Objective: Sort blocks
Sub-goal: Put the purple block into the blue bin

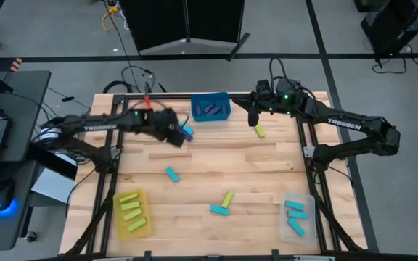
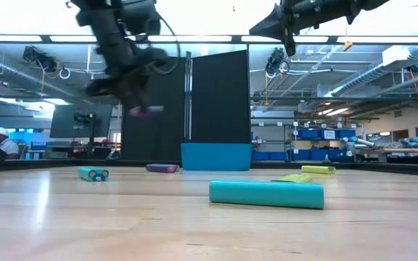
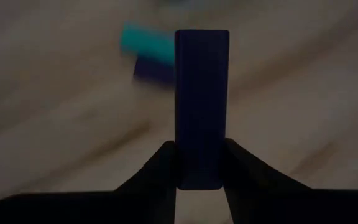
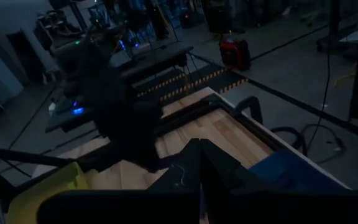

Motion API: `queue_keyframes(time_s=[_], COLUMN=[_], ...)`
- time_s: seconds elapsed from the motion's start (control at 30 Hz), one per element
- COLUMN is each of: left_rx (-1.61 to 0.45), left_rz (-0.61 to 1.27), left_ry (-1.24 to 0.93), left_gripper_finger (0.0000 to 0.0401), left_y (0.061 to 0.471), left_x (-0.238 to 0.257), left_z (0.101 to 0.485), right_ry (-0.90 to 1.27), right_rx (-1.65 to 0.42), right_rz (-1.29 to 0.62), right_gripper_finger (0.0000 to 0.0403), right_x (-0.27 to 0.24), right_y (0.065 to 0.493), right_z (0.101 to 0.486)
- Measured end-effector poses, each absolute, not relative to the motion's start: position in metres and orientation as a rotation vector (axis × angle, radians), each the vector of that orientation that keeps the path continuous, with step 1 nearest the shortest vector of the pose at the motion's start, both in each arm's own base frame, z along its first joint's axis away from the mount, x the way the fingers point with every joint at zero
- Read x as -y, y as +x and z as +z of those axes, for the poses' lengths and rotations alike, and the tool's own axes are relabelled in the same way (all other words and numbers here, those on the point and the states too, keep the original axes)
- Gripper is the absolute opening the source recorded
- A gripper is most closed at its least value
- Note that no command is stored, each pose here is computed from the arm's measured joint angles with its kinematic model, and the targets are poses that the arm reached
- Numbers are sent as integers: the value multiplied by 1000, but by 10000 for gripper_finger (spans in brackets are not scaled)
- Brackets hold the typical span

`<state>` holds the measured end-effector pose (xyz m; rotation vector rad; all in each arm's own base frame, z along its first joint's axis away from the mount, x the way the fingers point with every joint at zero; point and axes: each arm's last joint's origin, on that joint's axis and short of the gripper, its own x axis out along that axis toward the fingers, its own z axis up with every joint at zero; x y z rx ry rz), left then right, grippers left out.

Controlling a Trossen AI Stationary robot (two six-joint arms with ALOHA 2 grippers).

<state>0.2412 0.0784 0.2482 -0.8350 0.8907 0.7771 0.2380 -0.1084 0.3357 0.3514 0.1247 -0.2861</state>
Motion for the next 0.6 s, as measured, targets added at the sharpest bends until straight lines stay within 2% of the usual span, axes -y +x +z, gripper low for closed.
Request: queue_keyframes(time_s=[0.27,0.43,0.6], left_rx=[-746,-782,-869], left_rz=[781,739,721], left_ry=[-879,-861,-856], left_gripper_finger=[100,100,100], left_y=[292,331,358], left_x=[-141,-175,-205], left_z=[277,271,245], right_ry=[388,433,450], right_rx=[-116,-110,-108], right_rz=[-288,-292,-289], right_gripper_finger=[12,12,12], right_x=[108,109,108], right_y=[238,238,238], right_z=[336,336,336])
